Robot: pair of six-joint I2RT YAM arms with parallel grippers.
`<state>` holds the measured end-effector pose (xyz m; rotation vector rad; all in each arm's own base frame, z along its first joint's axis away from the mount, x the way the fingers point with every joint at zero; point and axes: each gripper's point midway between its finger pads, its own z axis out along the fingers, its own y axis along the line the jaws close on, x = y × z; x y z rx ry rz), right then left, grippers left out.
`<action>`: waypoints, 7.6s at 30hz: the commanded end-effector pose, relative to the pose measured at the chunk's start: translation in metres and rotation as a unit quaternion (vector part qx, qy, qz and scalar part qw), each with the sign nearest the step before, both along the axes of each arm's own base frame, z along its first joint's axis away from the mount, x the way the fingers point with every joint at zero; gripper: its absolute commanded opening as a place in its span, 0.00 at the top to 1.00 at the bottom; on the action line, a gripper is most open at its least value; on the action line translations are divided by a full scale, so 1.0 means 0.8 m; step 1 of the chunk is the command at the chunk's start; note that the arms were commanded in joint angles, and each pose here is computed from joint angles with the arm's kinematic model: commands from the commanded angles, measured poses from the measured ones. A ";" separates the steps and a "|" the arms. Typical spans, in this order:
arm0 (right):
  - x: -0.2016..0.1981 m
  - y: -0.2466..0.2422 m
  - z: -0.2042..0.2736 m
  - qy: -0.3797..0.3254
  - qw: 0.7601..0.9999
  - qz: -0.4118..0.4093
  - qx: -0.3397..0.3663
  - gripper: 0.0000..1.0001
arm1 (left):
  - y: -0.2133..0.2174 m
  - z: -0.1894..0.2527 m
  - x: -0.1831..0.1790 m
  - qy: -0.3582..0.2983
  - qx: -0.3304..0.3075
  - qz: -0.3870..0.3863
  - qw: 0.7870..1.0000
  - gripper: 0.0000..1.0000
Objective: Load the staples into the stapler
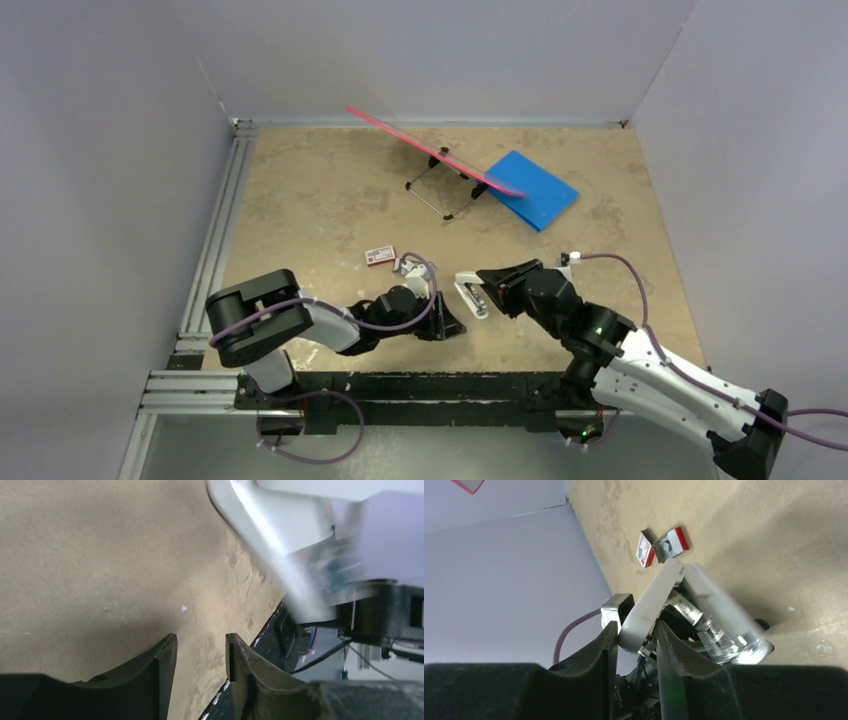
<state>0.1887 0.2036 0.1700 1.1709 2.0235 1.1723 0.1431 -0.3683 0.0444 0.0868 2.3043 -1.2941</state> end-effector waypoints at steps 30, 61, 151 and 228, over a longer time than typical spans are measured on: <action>-0.007 0.002 0.057 -0.032 0.989 -0.011 0.141 0.82 | -0.027 0.130 0.011 0.007 -0.184 0.014 0.983 0.46; -0.016 0.018 0.070 -0.029 0.977 0.017 0.210 0.83 | -0.031 0.102 0.029 0.057 -0.163 0.055 0.983 0.76; 0.100 0.035 -0.063 -0.022 0.984 0.031 -0.172 0.60 | 0.019 -0.069 -0.038 0.119 0.086 -0.028 0.989 1.00; 0.046 -0.002 -0.005 -0.113 0.920 0.198 -0.317 0.38 | 0.030 -0.049 -0.018 0.104 0.204 0.024 0.973 0.89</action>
